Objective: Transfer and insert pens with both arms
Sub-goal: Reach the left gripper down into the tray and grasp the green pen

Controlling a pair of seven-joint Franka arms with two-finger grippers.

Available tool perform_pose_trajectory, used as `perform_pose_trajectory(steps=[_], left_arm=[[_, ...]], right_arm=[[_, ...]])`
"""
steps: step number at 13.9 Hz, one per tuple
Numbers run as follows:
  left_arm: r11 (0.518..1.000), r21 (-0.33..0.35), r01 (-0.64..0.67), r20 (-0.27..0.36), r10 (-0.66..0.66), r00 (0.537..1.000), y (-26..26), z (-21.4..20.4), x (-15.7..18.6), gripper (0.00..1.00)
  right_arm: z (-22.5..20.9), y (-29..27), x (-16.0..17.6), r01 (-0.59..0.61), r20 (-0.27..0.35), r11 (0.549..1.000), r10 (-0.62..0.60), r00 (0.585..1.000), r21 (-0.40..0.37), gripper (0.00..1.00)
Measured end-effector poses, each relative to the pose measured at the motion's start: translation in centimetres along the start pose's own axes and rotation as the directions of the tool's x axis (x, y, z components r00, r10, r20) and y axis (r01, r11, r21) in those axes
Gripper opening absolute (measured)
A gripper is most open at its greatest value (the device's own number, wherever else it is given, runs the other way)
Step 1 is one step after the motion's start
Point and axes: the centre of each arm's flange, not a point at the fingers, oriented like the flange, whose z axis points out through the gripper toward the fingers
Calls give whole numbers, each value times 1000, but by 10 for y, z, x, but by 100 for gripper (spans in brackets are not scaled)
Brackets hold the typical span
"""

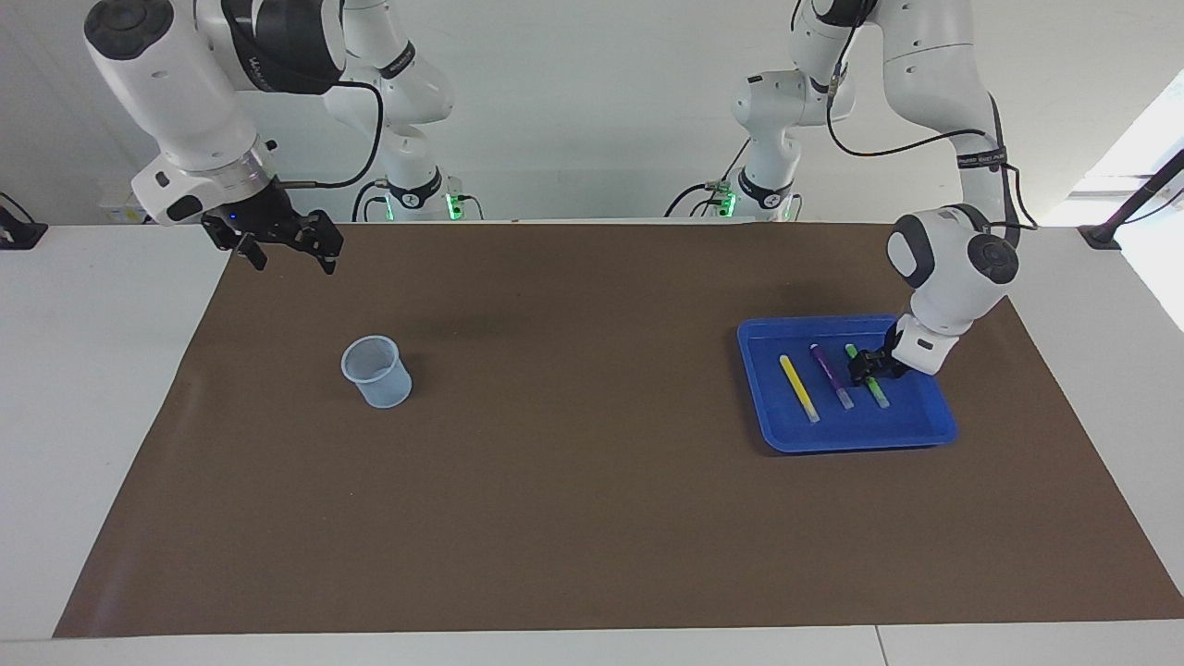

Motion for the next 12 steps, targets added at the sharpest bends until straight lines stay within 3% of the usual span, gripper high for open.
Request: perform_pose_trajectory(steps=[1,2,4,8,12], left_arm=[[1000,0,-1,-2,1,1000,0,-1,1,84],[1000,0,-3,-4,3,1000,2,-2,1,75],[1000,-1,-4,-6,4,1000,2,-3,2,71],[1000,-7,-9,-15,9,1000,8,-9,4,20],[1000,-7,-9,-15,9,1000,8,-9,4,17]], right_arm=[[0,0,0,0,0,1000,0,1000,0,100],[0,0,0,0,0,1000,0,1000,0,100],[0,0,0,0,0,1000,0,1000,0,100],[0,0,0,0,0,1000,0,1000,0,100],[0,0,0,0,0,1000,0,1000,0,100]])
